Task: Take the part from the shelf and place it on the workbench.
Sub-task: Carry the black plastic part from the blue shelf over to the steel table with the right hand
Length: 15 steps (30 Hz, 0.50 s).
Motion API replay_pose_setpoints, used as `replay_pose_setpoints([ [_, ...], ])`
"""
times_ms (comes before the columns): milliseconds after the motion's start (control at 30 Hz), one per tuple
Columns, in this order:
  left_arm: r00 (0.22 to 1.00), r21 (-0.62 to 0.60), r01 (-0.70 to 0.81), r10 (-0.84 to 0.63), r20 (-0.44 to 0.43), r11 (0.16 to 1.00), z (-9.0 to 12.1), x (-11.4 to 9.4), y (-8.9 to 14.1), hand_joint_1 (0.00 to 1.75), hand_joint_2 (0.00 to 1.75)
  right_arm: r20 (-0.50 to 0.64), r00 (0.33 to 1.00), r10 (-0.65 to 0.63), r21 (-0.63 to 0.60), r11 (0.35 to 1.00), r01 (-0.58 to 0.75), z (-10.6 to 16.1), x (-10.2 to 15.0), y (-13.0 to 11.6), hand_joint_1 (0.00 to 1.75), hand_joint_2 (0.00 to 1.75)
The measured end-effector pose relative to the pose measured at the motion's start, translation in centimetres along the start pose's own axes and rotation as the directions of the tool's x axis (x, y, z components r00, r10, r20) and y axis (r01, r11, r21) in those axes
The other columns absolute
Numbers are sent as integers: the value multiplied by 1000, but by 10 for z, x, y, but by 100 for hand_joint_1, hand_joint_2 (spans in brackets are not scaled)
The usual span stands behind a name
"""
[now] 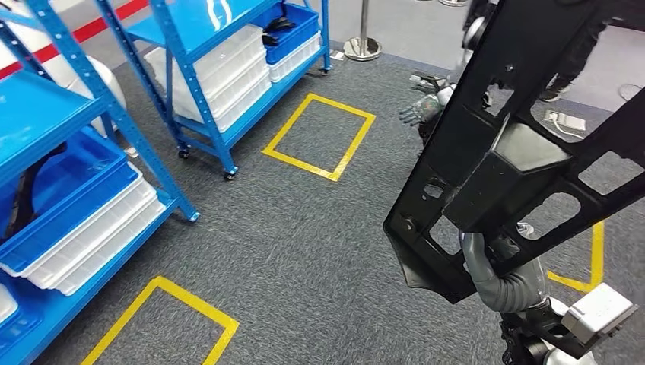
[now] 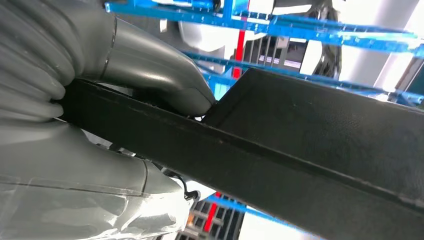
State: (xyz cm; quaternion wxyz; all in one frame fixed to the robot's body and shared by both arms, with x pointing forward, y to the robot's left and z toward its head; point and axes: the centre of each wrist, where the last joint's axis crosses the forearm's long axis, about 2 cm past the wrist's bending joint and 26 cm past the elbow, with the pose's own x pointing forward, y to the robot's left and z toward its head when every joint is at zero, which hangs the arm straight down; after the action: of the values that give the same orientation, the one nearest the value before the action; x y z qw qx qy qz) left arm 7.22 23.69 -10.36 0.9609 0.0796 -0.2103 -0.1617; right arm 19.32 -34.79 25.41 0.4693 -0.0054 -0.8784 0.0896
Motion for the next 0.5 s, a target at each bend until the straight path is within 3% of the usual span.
replay_pose_setpoints([
  [500,1000,5,-6,6,10,1000,1,-4,0,0,175,3,1000,5,-12,1000,-5,1,1,-2,175,175],
])
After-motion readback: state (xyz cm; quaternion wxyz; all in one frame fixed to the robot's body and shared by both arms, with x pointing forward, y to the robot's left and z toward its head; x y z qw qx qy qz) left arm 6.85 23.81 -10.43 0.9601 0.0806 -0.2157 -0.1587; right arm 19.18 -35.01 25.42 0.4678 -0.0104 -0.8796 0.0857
